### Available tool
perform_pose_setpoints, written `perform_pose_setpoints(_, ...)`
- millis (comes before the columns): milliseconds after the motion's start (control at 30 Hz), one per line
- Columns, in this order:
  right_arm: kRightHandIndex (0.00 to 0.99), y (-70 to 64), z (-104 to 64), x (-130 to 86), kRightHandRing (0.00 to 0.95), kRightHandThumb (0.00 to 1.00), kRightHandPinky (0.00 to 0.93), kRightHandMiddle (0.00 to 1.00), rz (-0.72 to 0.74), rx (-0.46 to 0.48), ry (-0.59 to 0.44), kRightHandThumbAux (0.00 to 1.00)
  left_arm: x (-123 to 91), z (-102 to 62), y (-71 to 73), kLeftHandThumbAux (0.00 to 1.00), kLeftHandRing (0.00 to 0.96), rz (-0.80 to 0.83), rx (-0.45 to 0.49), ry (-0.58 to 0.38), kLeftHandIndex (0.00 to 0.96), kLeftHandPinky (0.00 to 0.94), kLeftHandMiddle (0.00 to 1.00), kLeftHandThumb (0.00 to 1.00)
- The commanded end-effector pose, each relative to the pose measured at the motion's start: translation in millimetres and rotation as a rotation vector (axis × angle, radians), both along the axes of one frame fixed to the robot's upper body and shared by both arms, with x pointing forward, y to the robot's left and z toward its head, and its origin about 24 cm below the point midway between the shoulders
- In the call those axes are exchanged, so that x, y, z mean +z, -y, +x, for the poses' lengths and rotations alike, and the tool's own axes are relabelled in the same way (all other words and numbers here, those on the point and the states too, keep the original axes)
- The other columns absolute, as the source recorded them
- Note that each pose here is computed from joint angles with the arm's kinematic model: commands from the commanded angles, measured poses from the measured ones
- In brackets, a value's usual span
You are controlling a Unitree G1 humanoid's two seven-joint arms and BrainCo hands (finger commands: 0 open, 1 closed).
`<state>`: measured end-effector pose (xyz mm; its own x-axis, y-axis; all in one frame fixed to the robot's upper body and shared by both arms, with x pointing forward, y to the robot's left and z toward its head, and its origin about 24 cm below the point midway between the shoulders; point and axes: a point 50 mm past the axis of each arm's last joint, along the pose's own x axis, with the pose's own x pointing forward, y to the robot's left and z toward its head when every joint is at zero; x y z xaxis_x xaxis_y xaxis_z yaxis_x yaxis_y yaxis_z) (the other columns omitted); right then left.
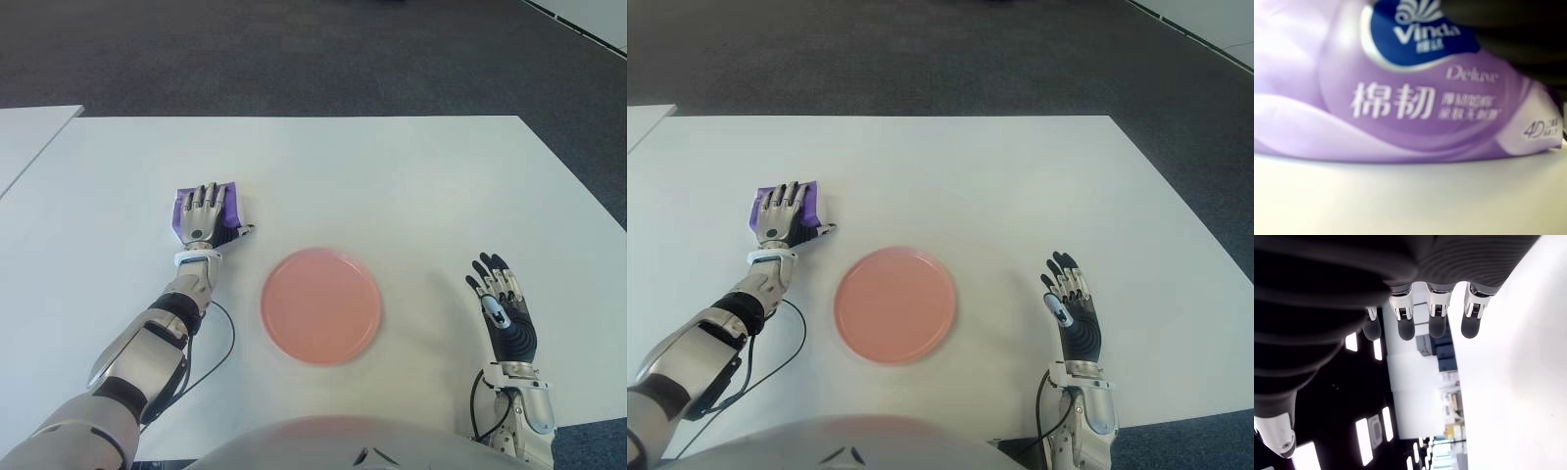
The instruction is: Put the tissue paper into the plate.
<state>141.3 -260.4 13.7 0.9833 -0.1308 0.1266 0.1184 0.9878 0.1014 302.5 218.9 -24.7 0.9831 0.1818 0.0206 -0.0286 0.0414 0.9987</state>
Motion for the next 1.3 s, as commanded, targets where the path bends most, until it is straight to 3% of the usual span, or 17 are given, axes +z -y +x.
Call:
perform_pose_setpoints(33, 0.000, 4.9, -6.2, 2.3, 0.000, 0.000, 0.000, 0.000, -0.001, -0.008, 0.009, 0.595, -50.9, -49.0, -14.0, 0.374, 0.000, -0.036, 0.090, -0.295, 0.000, 0.000, 0.000, 0.087)
perform_pose_setpoints(333, 0.000, 13.7, -18.2, 7.6, 0.000, 0.000, 0.000, 0.000, -0.004, -0.011, 0.011, 0.597, -61.8, -60.8, -11.3, 0.412, 0.009, -0.127, 0.125, -0.336, 0.037, 0.076, 0.008, 0.116)
perform_pose_setpoints(533, 0.000, 19.5, -26.0, 11.3, 0.000, 0.000, 0.000, 0.000, -0.005, -0.012, 0.012, 0.597, -68.2, -71.0, -14.6, 0.430, 0.089, -0.137, 0.136, -0.350, 0.089, 0.159, 0.080, 0.162)
perform_pose_setpoints(600, 0.000, 20.2, -27.8, 16.3, 0.000, 0.000, 0.000, 0.000, -0.008, -0.025, 0.017, 0.597, -69.6, -74.6, -16.5, 0.446, 0.185, -0.122, 0.136, -0.344, 0.148, 0.237, 0.168, 0.211)
perform_pose_setpoints(700, 0.000, 19.7, -27.1, 30.5, 0.000, 0.000, 0.000, 0.008, -0.006, -0.063, 0.029, 0.691, -70.7, -80.0, -20.2, 0.603, 0.521, -0.047, 0.120, -0.330, 0.347, 0.583, 0.497, 0.544)
perform_pose_setpoints(800, 0.001, 25.1, -21.8, 51.3, 0.000, 0.000, 0.000, 0.014, 0.000, -0.081, 0.055, 0.715, -74.4, -87.5, -19.9, 0.655, 0.637, 0.005, 0.098, -0.332, 0.399, 0.711, 0.608, 0.649)
perform_pose_setpoints(867, 0.001, 26.3, -24.1, 54.2, 0.000, 0.000, 0.000, 0.014, 0.007, -0.098, 0.059, 0.715, -77.6, -94.3, -18.2, 0.678, 0.721, 0.015, 0.085, -0.323, 0.424, 0.783, 0.707, 0.700)
perform_pose_setpoints(1000, 0.006, 29.1, -29.6, 53.7, 0.000, 0.029, 0.000, 0.023, 0.013, -0.135, 0.053, 0.701, -79.2, -102.0, -16.5, 0.689, 0.781, 0.015, 0.064, -0.273, 0.438, 0.820, 0.783, 0.733)
perform_pose_setpoints(1300, 0.035, 35.4, -35.4, 58.1, 0.000, 0.111, 0.000, 0.057, 0.048, -0.212, 0.060, 0.626, -73.6, -98.7, -15.1, 0.694, 0.841, 0.008, 0.036, -0.180, 0.442, 0.849, 0.852, 0.749)
